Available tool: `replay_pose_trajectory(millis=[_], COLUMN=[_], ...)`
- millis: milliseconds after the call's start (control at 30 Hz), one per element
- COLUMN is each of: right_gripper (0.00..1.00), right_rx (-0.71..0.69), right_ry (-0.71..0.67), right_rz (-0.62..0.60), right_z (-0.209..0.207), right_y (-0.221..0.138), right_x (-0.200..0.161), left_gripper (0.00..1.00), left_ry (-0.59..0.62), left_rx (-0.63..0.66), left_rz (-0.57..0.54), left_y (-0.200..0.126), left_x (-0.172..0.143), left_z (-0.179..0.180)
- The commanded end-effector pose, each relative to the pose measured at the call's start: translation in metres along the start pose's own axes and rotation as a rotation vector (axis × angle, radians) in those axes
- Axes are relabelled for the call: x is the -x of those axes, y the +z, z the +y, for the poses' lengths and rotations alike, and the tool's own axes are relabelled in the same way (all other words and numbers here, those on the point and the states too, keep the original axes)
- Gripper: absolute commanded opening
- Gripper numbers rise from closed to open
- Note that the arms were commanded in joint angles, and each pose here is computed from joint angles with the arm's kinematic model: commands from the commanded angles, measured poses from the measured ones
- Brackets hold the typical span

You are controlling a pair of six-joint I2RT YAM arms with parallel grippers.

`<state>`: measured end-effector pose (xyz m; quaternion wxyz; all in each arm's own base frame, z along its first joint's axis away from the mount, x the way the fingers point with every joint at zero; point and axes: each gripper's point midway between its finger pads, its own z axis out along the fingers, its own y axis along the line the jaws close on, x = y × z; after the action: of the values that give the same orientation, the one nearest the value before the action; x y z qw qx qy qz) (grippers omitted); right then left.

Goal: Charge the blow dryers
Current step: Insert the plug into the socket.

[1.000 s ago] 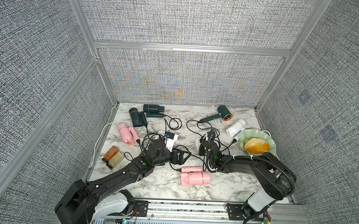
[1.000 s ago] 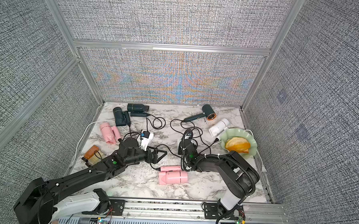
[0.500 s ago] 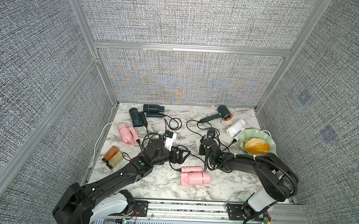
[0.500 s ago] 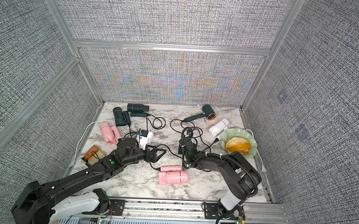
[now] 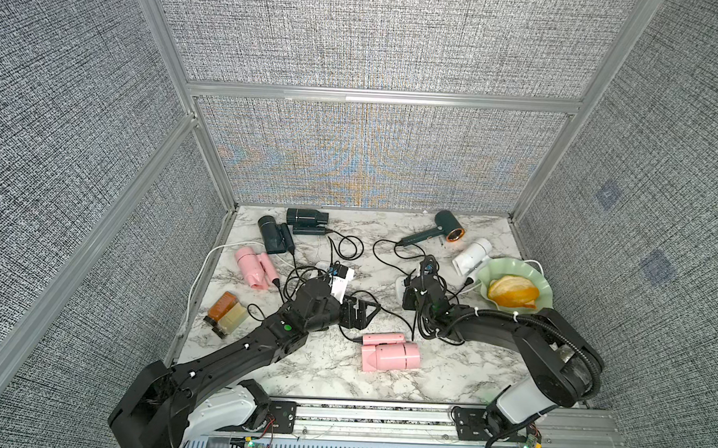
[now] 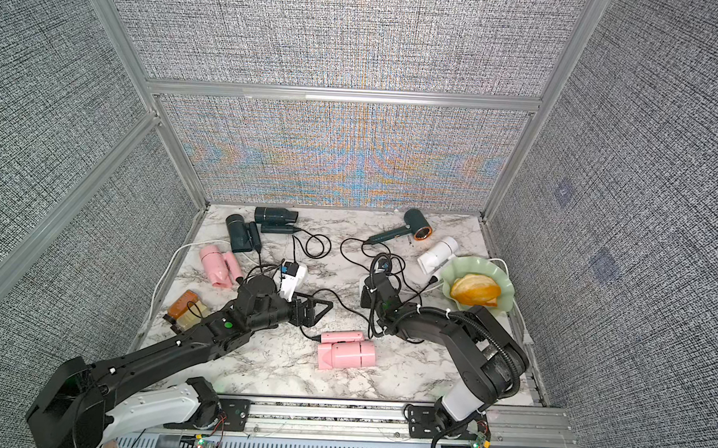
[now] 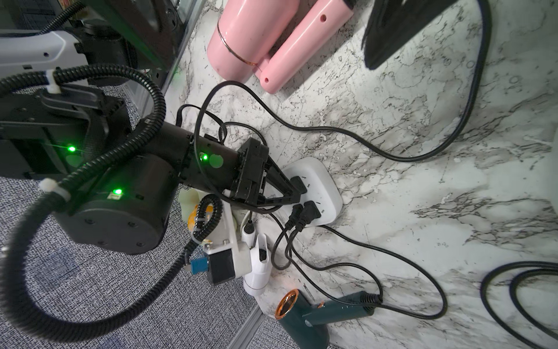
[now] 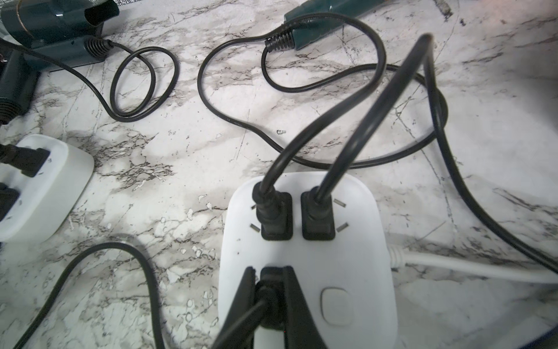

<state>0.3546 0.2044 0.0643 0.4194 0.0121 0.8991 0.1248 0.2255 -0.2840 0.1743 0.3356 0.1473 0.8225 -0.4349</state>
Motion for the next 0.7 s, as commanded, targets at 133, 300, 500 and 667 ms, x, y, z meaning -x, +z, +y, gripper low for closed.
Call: replay_pose_trajectory(millis=[133,300,500,667], right_gripper=[0.03,0.07,0.19,0.35], right_rx=[-0.112,-0.116,-0.101,-0.079], right_ry=[-0.049,-0.045,-0.084,-0.126], right_rz=[0.155,0.147,0.144,0.162], right_z=[-0.021,-0.022,-0.017,-0.018], right_y=[0.002,0.001,-0.003,-0.015], right_x=[-0.032,-0.029,-0.023,-0.029], left_gripper=[0.99,0.99,0.99,0.99], left_ry=[0.040,0.041,0.044,0.045], left_rx=[0.046,0.061,0.085,0.090], left_rz=[-0.026,-0.041,-0.028,-0.026], left_y=[-0.006,-0.010,-0.012,-0.014], left_x=[0.008,0.014,0.016,0.019], left_z=[0.003,0.004,0.007,0.008])
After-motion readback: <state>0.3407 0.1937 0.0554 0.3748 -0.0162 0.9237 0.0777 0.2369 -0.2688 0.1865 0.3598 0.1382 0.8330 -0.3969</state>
